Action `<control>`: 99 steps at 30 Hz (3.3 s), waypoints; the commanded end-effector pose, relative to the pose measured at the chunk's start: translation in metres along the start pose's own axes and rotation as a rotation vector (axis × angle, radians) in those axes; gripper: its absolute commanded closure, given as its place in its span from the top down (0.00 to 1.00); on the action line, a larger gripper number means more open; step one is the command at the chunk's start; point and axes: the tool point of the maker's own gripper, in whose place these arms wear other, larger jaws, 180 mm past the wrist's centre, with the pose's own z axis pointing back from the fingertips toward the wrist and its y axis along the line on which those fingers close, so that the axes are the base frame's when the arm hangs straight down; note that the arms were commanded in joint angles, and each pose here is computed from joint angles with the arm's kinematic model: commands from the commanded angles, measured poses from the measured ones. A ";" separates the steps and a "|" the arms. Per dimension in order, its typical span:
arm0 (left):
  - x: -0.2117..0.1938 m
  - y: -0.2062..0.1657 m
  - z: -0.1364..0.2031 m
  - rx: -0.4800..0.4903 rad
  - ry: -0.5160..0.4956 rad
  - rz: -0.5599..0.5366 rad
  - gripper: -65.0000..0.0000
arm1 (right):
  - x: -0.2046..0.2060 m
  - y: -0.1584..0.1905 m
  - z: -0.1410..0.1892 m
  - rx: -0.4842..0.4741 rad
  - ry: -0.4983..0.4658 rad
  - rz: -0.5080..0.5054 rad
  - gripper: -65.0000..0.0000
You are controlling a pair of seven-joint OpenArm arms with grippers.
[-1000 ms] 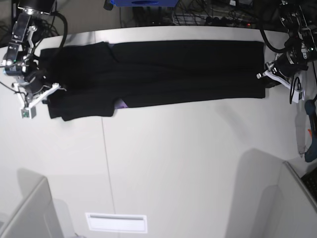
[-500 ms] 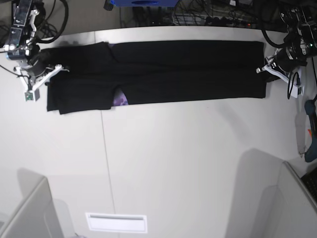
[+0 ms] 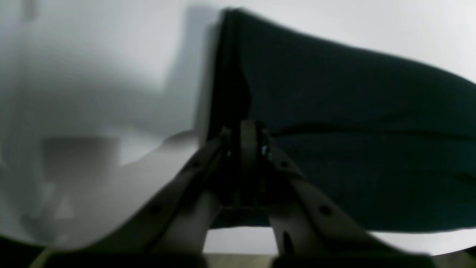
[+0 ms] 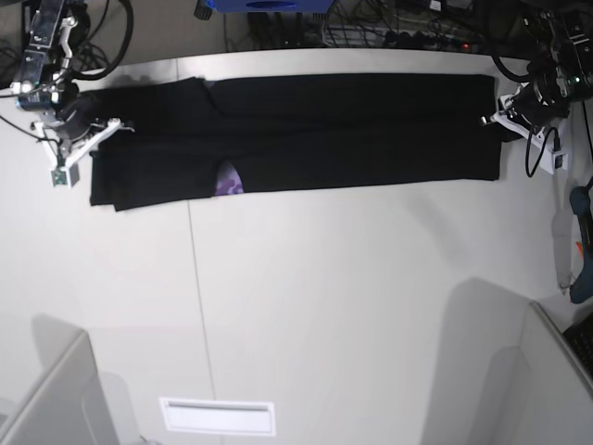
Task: Fold the T-shirt properly
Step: 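Release the folded edge and reposition both grippers along the fold, then grasp the folded strip ends with both grippers and straighten it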
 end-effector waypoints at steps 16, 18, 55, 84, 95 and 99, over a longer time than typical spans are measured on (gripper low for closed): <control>0.013 -0.024 0.008 -0.026 -0.088 -0.017 0.69 | 0.049 0.006 0.021 -0.012 -0.234 -0.029 0.36; 0.010 -0.023 0.005 -0.027 -0.080 -0.006 0.43 | 0.056 0.004 0.013 -0.007 -0.246 -0.044 0.17; -0.011 -0.027 -0.023 -0.060 0.018 0.030 0.00 | 0.055 -0.007 -0.061 0.058 -0.078 -0.075 0.00; -0.040 -0.039 -0.026 -0.085 0.083 0.028 0.00 | 0.015 0.011 -0.023 0.056 -0.062 0.017 0.00; -0.019 -0.038 -0.057 -0.108 0.083 0.106 0.00 | -0.003 -0.002 -0.063 0.062 0.009 -0.092 0.00; -0.001 -0.043 -0.062 -0.125 0.056 0.115 0.00 | 0.017 -0.002 -0.071 0.068 -0.015 -0.114 0.00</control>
